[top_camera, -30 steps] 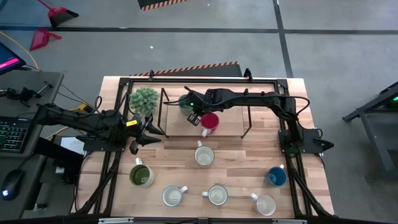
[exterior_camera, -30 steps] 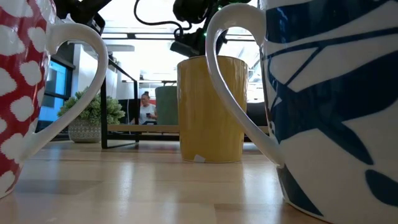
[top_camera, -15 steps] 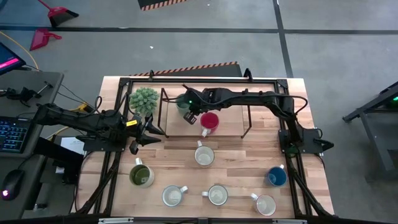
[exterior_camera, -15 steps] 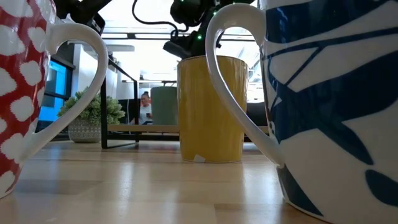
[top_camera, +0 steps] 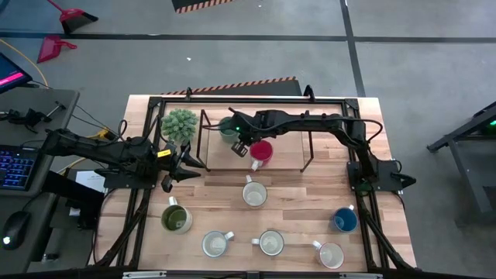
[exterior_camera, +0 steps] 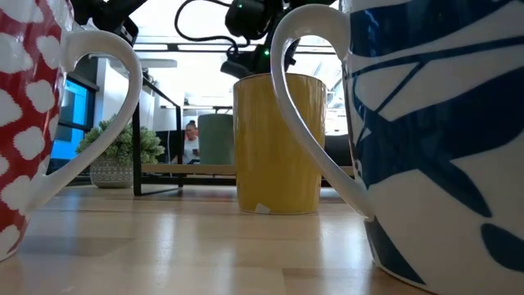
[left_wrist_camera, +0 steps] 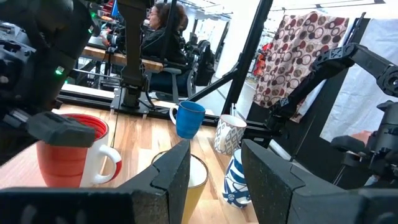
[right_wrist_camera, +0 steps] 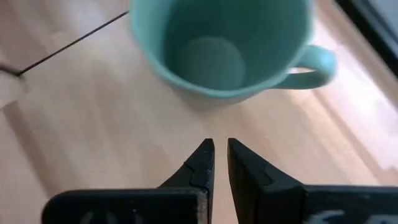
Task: Place coffee mugs
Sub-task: Put the green mug on the shelf
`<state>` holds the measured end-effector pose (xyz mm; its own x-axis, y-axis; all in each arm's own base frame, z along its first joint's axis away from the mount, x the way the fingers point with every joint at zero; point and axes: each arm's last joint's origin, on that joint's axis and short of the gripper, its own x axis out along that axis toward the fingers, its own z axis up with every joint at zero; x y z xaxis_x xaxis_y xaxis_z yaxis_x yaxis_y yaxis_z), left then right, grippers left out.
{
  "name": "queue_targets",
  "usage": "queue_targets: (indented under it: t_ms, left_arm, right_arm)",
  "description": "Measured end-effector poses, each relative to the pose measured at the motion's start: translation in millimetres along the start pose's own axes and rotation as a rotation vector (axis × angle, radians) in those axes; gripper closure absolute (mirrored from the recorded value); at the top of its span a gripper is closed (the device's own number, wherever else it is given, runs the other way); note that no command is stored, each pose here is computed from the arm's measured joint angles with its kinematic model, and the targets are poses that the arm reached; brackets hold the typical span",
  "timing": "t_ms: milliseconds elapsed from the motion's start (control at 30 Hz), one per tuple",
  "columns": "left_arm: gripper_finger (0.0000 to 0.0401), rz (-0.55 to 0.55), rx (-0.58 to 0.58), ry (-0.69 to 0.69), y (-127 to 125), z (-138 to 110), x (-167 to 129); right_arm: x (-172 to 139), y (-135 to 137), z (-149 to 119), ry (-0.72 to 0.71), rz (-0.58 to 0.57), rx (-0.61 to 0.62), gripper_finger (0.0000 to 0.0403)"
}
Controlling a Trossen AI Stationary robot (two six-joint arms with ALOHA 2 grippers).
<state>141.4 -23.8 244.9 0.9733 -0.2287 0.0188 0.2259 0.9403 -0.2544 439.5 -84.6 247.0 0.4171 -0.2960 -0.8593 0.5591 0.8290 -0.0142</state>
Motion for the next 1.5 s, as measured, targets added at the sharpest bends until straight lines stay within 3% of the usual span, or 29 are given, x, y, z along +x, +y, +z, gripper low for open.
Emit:
queue_targets:
  t_ms: [333,867,1200,1500]
  left_arm:
    - [0.0270,0.000,0.000,0.000,0,0,0]
    - [0.0270,0.000,0.000,0.001,0,0,0]
    - [0.0270,0.000,0.000,0.001,0,0,0]
    - [0.0270,0.000,0.000,0.000,0,0,0]
  right_arm:
    - [0,-4,10,-0.105,-0.057,0.037,0.0380]
    - [0,0,17,-0.145,0.066,0.021,0.0380]
    - [1,-5,13,-0.132,-0.051,0.068,0.0380]
    - [0,-3,21,-0.212,-0.016,0.069,0.0380]
